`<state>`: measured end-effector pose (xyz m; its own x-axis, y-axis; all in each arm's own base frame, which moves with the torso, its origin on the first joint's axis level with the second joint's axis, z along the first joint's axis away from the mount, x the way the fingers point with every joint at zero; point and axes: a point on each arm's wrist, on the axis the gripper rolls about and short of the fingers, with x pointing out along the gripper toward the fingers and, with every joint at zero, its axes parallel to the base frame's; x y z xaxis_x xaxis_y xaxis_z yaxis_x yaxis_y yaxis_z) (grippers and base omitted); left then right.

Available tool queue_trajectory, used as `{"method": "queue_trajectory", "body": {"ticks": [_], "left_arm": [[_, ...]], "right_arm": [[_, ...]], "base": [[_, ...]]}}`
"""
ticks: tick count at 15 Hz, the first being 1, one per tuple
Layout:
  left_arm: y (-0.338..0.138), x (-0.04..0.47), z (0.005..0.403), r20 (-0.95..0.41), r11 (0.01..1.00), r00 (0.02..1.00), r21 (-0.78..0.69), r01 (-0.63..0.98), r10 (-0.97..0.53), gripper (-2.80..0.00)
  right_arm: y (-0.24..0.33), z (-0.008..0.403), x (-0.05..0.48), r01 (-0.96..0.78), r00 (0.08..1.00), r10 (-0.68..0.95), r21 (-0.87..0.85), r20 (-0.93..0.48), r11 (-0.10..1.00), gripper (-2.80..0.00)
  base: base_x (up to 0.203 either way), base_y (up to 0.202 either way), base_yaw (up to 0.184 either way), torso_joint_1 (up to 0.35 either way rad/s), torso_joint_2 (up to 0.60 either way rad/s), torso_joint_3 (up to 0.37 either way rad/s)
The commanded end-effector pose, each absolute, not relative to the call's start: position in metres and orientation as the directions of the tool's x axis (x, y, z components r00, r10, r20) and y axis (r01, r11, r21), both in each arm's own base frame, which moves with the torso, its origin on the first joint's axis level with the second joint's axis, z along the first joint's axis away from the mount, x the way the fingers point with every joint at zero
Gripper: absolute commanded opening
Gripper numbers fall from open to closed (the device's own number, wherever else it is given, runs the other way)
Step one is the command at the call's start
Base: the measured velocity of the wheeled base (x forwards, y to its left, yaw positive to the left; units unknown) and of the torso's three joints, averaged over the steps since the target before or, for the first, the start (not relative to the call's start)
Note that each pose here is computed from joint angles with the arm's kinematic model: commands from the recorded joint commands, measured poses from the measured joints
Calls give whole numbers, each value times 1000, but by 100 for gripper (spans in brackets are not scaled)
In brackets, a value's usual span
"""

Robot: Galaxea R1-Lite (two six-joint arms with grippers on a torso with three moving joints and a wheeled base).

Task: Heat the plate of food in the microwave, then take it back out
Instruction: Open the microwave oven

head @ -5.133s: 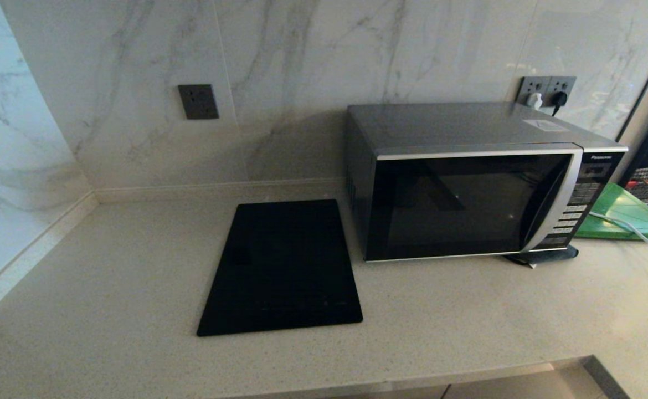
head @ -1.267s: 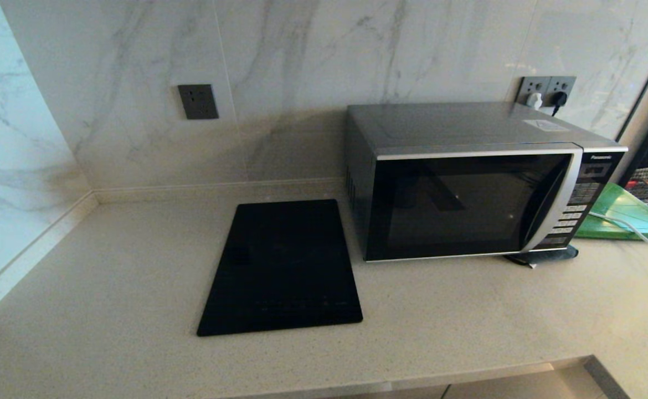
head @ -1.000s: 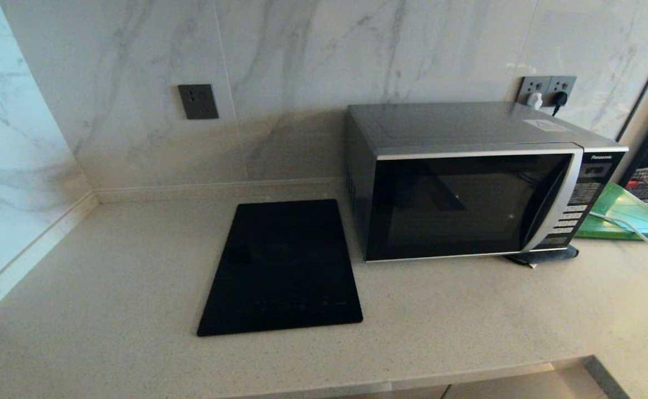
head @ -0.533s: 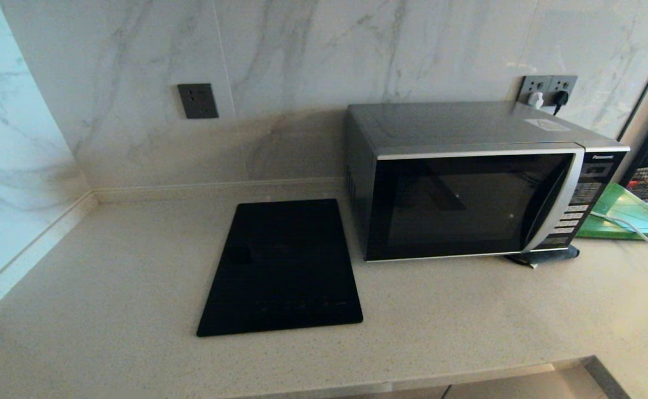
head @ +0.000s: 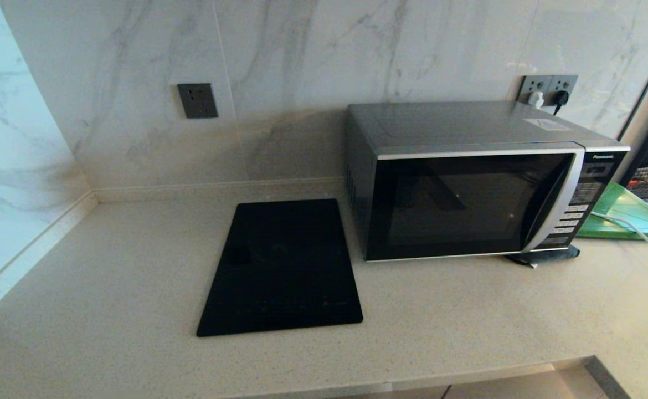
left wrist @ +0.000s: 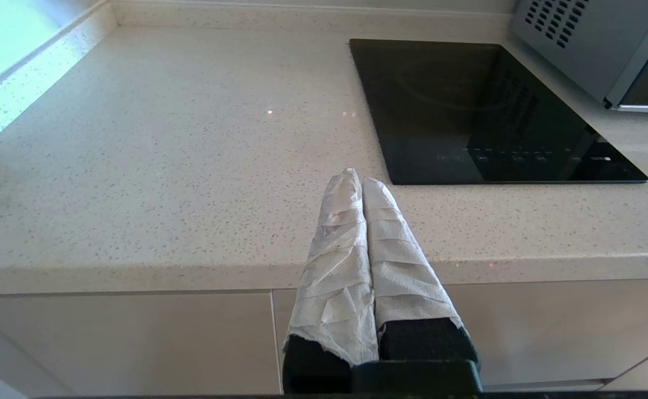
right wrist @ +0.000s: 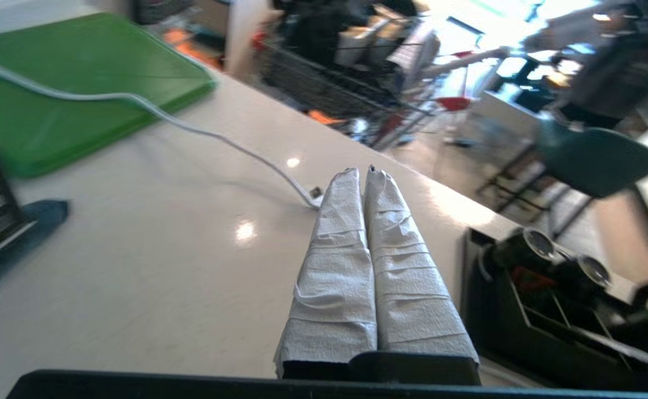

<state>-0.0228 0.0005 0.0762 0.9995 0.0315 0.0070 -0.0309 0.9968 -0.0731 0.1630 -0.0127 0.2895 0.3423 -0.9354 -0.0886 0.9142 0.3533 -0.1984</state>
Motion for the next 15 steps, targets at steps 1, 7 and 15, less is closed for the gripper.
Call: {"method": "queue_trajectory", "body": {"ticks": [1,7,15], "left_arm": [[1,-23,76,6,997,999,-74,-32,32,-280],[1,-23,76,6,997,999,-74,-32,32,-280],[1,-23,76,6,997,999,-74,-32,32,-280]], "right_arm": [[-11,271,171,906,321,-942,-258,-97,335,-280],[-27,267,158,871,410,-897,-220,-164,439,-280],[-30,258,151,786,500,-826,-263,-260,559,-280]], "base": [[0,0,0,0,0,0],[0,0,0,0,0,0],[0,0,0,0,0,0]]}}
